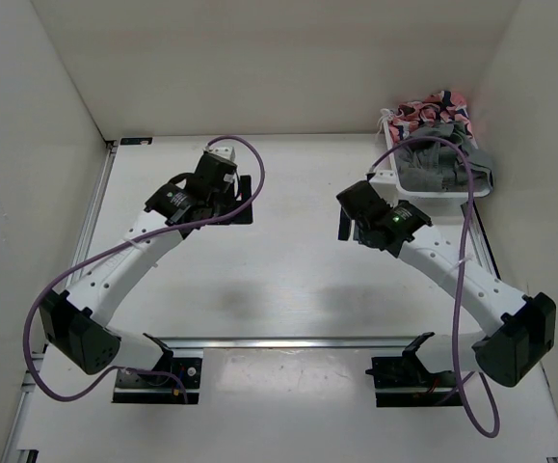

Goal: Fold and stack the shorts
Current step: Grab the shorts from the pile

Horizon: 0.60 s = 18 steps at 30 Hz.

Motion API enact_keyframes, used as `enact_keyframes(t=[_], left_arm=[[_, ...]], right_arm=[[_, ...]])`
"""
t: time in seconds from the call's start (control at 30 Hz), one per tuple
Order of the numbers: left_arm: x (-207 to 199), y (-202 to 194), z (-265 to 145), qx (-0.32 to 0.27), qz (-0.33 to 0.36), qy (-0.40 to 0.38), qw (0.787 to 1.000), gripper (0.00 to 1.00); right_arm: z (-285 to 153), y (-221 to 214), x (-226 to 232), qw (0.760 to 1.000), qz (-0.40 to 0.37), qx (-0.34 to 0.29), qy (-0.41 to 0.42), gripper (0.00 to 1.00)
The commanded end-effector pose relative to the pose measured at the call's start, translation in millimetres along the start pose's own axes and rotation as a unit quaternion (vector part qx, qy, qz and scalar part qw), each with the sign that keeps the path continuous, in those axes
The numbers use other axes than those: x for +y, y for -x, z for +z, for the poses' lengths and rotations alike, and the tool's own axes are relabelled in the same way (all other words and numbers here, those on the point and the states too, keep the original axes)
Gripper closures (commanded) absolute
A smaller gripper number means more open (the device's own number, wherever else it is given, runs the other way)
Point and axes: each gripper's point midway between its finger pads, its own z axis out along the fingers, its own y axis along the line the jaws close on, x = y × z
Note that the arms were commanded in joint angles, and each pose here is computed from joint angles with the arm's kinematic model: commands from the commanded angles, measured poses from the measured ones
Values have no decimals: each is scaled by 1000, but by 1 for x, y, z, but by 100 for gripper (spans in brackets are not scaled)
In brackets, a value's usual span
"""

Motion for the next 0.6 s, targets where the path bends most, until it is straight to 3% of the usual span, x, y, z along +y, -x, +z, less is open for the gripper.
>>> enact_keyframes(t=[0.0, 0.17, 0.27, 0.33, 0.37, 0.43, 0.57], left_arm=[[-9, 6, -15, -17, 2, -37, 999, 0], [8, 2, -14, -35, 35, 17, 999, 0], [6, -5, -16, -10, 26, 4, 1000, 0], [4, -4, -14, 10, 11, -22, 1000, 0], [-1, -9, -3, 29, 22, -24, 999, 0], [0, -8, -5, 29, 29, -25, 999, 0], [-2, -2, 3, 30, 39, -18, 999, 0]], right_arm=[[-8, 19, -9, 999, 12, -27, -23, 1], [2, 42, -21, 999, 30, -24, -17, 1], [21, 75, -52, 995, 97, -24, -21, 1], [41, 89, -63, 992, 124, -2, 0, 1], [71, 126, -101, 984, 165, -7, -64, 4], [74, 143, -109, 980, 183, -21, -69, 2], [135, 155, -139, 974, 210, 28, -75, 2]])
